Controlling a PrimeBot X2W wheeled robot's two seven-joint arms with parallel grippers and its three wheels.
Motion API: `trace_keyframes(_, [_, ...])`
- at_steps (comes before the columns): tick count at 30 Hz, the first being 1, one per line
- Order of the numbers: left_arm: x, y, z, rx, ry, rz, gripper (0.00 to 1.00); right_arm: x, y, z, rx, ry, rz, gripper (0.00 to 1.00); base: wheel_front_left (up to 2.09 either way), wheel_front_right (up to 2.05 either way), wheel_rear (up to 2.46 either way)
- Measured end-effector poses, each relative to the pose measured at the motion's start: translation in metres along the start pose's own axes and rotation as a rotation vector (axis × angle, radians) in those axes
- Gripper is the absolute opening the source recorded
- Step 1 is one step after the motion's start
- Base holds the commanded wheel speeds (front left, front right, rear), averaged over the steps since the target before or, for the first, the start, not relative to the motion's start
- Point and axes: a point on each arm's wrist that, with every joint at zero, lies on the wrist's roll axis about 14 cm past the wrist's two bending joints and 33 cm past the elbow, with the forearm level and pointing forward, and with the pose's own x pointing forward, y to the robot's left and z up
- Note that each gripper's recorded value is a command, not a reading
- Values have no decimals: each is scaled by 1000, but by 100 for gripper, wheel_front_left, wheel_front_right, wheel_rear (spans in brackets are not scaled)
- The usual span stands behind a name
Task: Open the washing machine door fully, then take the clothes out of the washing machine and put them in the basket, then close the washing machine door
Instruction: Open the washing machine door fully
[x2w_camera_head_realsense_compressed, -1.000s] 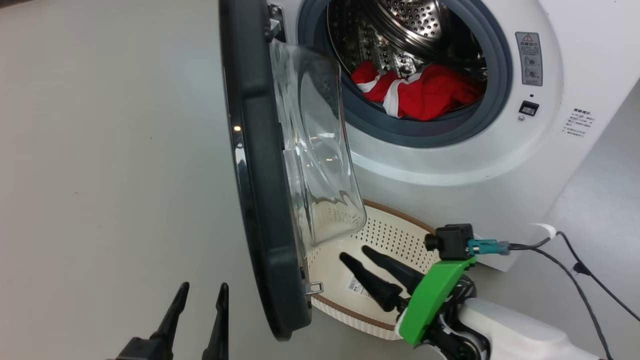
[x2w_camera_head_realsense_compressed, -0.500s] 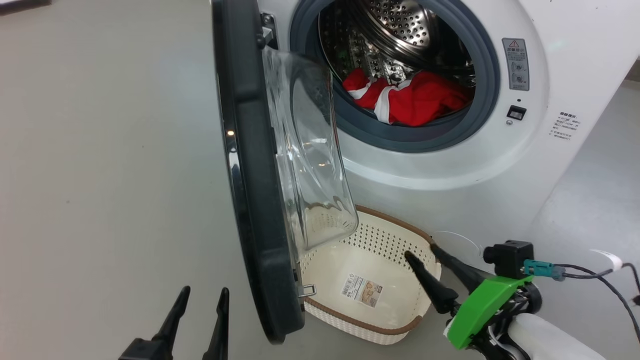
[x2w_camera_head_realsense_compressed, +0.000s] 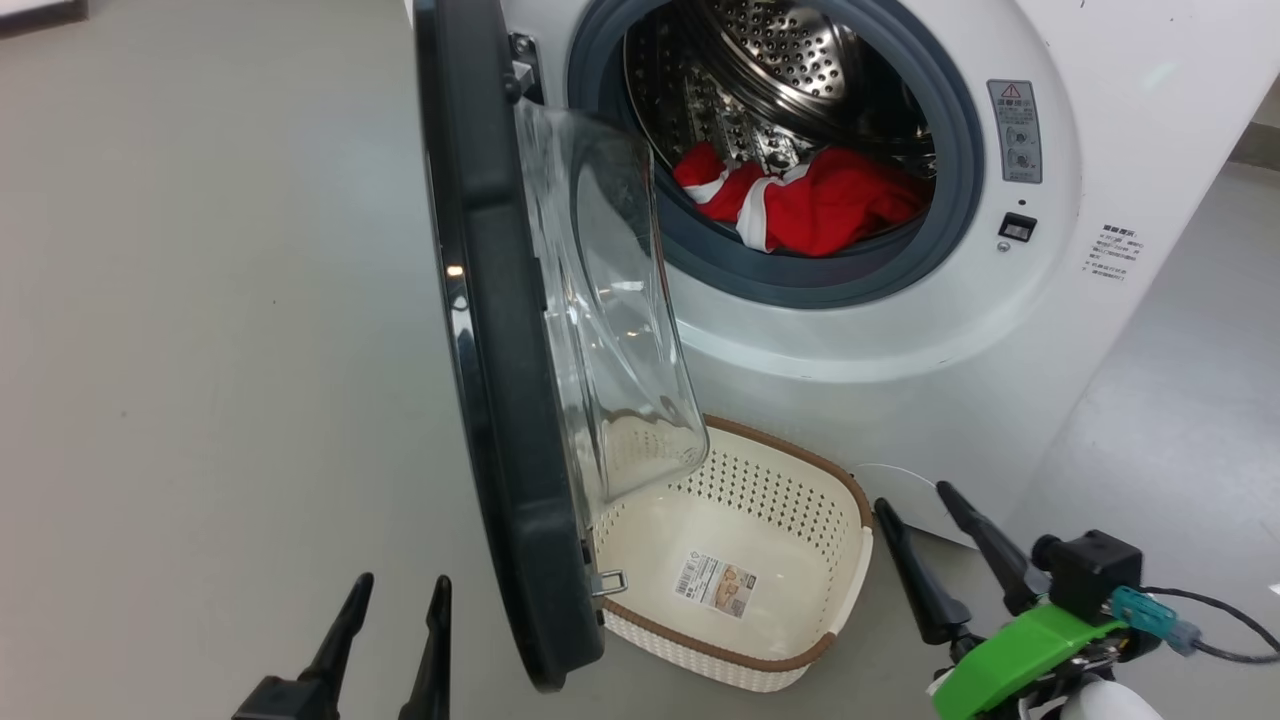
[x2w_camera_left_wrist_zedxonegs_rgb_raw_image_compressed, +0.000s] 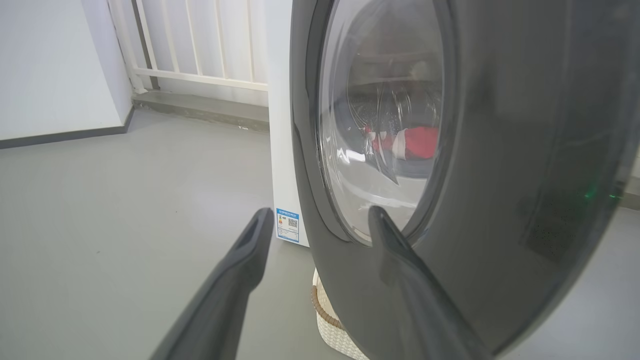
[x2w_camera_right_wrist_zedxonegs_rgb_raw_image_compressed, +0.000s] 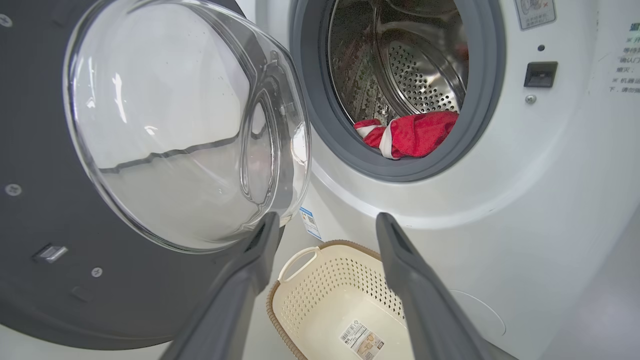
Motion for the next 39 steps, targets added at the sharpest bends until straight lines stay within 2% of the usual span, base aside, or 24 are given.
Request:
trace_keyframes(12, [2,-2,2,-2,-6,-7,100,-24,-21,23,-71,-105,-112,100,0,0,0])
trace_keyframes(19, [1,-2,3,-4,-12,-7,100,-32,-22,11,-62,-76,-134,100,0,0,0])
trace_keyframes(30, [0,0,6,-2,-24,-5,100,-33,-20,12,-65,-82,-141,100,0,0,0])
trace_keyframes(31, [-1,0,7,-5,-28,-8,41,-33,-19,13,-65,-84,-141,100,0,0,0])
trace_keyframes(32, [-1,0,7,-4,-29,-11,0,-33,-18,14,-65,-85,-141,100,0,0,0])
trace_keyframes(36, [0,5,17,0,-61,-2,0,-34,-17,14,-66,-89,-140,100,0,0,0])
trace_keyframes(39, [3,13,41,-13,-136,21,0,-38,-17,11,-63,-79,-146,100,0,0,0])
